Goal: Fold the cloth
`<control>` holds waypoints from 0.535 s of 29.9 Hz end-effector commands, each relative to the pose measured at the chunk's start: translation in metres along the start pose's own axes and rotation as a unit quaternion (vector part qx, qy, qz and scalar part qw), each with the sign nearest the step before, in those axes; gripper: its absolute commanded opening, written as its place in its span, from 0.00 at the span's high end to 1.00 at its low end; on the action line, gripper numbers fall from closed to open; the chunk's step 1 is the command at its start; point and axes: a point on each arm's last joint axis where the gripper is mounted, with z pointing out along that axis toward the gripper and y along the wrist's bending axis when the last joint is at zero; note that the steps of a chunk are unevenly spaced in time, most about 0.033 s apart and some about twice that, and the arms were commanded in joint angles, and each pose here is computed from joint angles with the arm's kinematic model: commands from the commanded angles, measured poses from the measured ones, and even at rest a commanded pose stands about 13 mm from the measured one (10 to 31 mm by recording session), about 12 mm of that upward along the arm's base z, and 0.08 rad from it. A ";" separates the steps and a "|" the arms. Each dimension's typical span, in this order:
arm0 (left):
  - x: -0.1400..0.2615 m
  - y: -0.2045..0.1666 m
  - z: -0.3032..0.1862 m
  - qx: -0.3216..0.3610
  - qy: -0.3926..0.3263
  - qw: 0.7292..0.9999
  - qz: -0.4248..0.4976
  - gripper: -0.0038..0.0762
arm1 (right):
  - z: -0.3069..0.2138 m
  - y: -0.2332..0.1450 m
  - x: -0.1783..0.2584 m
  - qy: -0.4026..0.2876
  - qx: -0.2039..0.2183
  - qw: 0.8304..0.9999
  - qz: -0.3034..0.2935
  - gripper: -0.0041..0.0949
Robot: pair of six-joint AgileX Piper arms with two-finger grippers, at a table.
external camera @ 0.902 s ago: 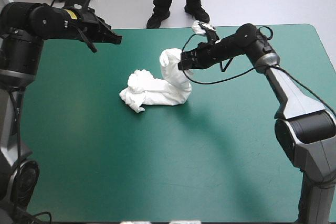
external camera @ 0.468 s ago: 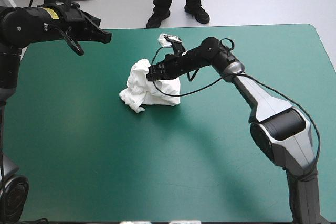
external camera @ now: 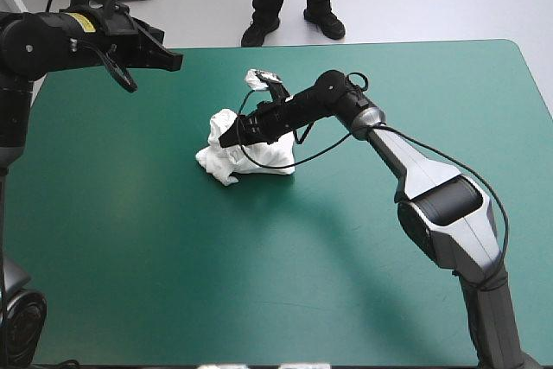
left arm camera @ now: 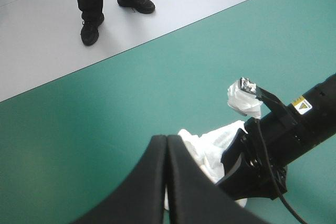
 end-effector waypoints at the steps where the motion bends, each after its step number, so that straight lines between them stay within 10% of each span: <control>1: -0.005 -0.003 -0.027 -0.003 -0.032 0.999 -0.003 0.96 | -0.037 0.049 -0.022 -0.041 -0.045 0.997 -0.052 0.31; 7: -0.005 -0.005 -0.041 0.000 -0.047 0.999 -0.004 0.96 | -0.062 0.072 -0.032 -0.018 -0.014 0.995 -0.098 0.31; 16: -0.003 -0.011 -0.074 -0.001 -0.079 0.997 -0.003 0.96 | -0.136 0.065 -0.042 -0.048 0.176 0.981 -0.068 0.31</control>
